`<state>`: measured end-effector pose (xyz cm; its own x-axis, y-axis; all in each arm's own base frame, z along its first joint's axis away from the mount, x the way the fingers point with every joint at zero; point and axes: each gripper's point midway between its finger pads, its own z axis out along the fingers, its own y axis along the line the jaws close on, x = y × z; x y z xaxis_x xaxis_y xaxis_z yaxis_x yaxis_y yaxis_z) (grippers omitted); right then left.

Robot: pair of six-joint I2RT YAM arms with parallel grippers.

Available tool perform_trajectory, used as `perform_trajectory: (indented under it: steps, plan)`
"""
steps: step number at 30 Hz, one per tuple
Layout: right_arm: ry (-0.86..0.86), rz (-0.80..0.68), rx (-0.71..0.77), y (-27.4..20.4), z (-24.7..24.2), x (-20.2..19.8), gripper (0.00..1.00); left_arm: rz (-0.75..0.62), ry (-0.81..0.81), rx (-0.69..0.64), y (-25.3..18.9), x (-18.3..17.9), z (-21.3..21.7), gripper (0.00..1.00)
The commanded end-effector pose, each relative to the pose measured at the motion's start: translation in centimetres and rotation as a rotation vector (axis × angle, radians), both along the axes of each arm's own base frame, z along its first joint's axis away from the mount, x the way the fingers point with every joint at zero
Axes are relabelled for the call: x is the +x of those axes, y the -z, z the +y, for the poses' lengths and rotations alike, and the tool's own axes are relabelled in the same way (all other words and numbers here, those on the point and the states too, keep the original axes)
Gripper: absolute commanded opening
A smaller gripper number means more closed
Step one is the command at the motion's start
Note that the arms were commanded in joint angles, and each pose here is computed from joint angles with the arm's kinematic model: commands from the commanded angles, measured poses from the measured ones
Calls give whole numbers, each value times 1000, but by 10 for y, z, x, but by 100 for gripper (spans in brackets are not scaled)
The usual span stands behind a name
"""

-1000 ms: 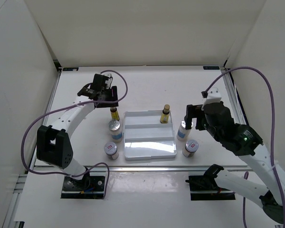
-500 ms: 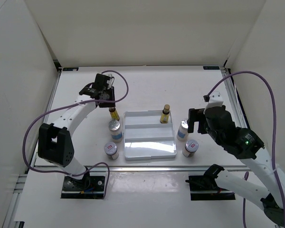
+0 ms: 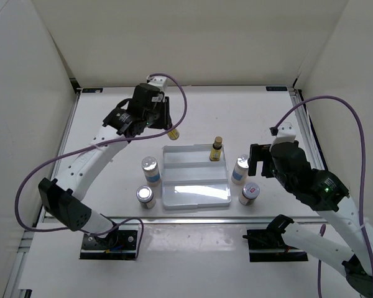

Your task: Organize the condiment bottles

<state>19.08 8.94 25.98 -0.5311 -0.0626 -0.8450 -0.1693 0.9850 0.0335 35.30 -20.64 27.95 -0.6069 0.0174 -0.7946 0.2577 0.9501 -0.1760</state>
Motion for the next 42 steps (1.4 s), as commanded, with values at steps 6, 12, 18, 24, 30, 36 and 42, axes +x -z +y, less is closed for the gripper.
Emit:
perform_trajectory:
  steps: [6,12,18,24,30,36,42]
  plan:
    - [33,26,-17,4,-8,-5,100,65,31,74,46,8,-40,11]
    - [52,37,-18,7,-11,-7,100,111,19,117,78,13,-45,11]
    - [81,114,-72,29,-2,4,100,152,4,147,100,12,-47,15]
    - [56,221,-121,59,22,17,100,184,13,174,117,9,-50,49]
    - [46,256,-68,68,34,39,100,199,13,185,125,8,-49,74]
    - [45,361,-11,92,34,53,100,146,6,151,95,6,-45,100]
    - [31,464,7,122,39,50,100,-4,-22,57,13,-17,-19,100]
